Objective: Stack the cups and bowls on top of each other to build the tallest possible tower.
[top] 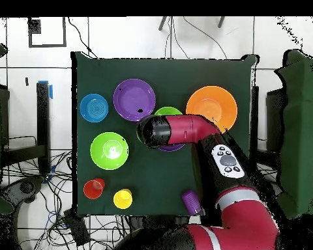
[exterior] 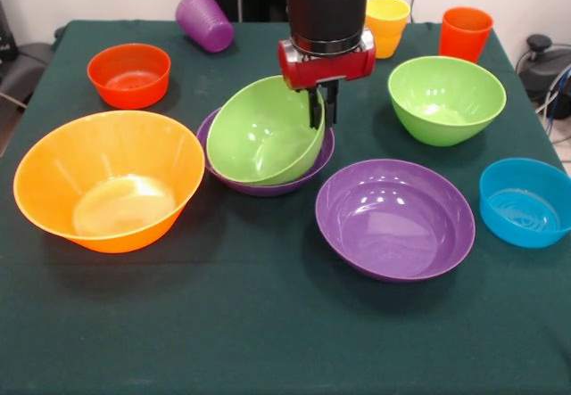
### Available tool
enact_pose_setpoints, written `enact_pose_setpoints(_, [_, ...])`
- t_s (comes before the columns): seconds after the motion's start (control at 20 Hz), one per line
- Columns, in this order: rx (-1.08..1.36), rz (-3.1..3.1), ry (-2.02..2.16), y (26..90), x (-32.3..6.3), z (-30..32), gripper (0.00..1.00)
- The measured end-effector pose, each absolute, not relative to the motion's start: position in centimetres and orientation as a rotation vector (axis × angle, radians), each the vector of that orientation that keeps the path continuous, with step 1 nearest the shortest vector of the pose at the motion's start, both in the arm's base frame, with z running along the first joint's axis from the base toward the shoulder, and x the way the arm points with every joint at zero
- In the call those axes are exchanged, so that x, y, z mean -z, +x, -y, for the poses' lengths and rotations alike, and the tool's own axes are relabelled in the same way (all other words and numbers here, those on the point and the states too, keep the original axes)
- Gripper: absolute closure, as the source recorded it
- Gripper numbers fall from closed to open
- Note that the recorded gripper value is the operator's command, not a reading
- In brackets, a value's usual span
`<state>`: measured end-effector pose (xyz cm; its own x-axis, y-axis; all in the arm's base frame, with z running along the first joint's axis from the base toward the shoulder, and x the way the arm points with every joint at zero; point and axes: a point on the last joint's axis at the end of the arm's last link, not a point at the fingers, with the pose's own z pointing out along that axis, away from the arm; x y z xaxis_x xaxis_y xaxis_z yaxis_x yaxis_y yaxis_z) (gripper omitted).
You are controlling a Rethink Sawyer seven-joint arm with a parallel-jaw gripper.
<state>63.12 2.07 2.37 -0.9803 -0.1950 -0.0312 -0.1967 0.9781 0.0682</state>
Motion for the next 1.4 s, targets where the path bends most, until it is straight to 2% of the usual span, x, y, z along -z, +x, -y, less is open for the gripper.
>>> enact_pose_setpoints(0.45, [-0.065,-3.096,-0.366,62.7,-2.1,-2.0,1.00])
enact_pose_setpoints(0.5, [-0.059,-3.096,-0.373,62.6,-2.0,-1.9,0.00])
enact_pose_setpoints(1.4, [-0.012,-3.113,-0.363,62.0,-1.8,-0.7,0.00])
